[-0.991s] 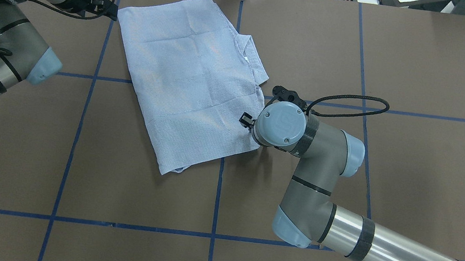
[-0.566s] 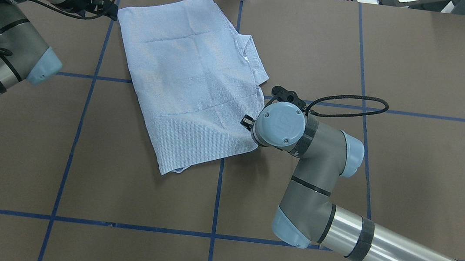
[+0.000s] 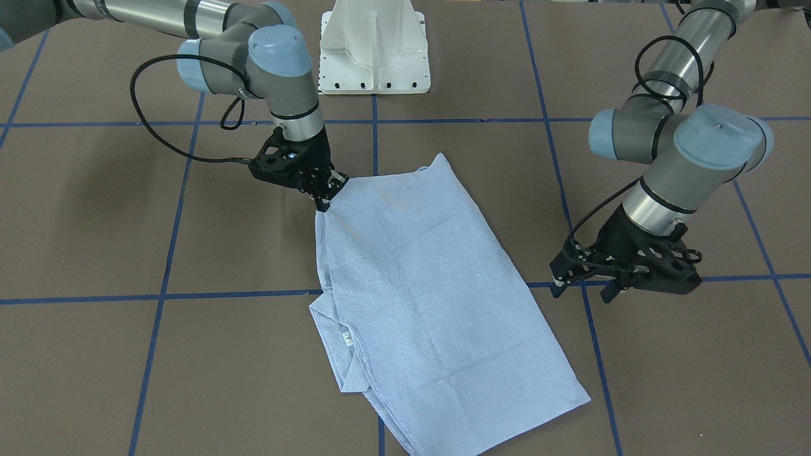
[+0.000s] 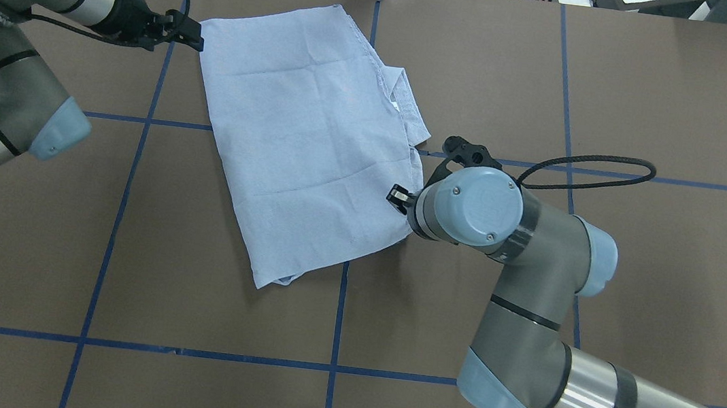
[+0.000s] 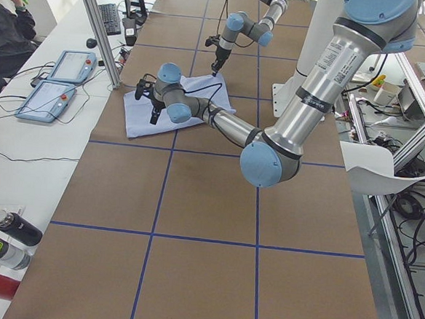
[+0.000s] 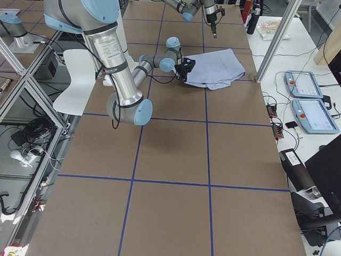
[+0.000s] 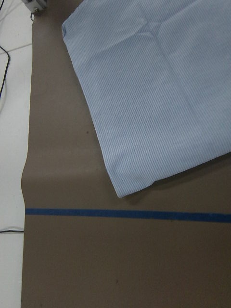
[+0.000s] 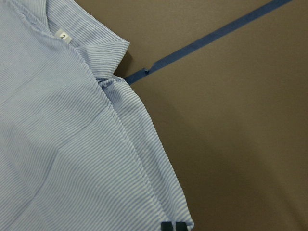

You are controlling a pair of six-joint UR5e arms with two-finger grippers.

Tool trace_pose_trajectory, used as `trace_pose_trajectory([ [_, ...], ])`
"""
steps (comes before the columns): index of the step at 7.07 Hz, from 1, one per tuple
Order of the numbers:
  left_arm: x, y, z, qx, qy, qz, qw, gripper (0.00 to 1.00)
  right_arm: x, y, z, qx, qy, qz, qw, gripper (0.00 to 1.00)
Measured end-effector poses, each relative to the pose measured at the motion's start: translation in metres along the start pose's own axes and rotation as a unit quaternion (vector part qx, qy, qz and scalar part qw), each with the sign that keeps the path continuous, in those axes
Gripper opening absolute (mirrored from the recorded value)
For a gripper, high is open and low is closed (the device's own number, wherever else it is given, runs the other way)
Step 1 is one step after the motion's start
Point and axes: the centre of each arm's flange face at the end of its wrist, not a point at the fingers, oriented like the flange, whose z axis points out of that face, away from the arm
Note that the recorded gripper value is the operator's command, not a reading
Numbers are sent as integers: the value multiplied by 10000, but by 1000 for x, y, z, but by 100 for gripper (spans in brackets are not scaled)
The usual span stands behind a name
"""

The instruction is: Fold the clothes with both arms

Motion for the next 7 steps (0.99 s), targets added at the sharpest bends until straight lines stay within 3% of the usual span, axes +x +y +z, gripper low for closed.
trace_pose_trajectory([
  [3,76,125,0,-772,652,-412,9940,100,24,61,-57,-114,29,24,9999,0],
  [6,103,283,-1,-1237,621,-898,9863,100,40,86,-62,-46,83,47,9999,0],
  [7,109,320,3,-1336,558,-1015,9842,96,42,86,-61,-35,101,46,9999,0],
])
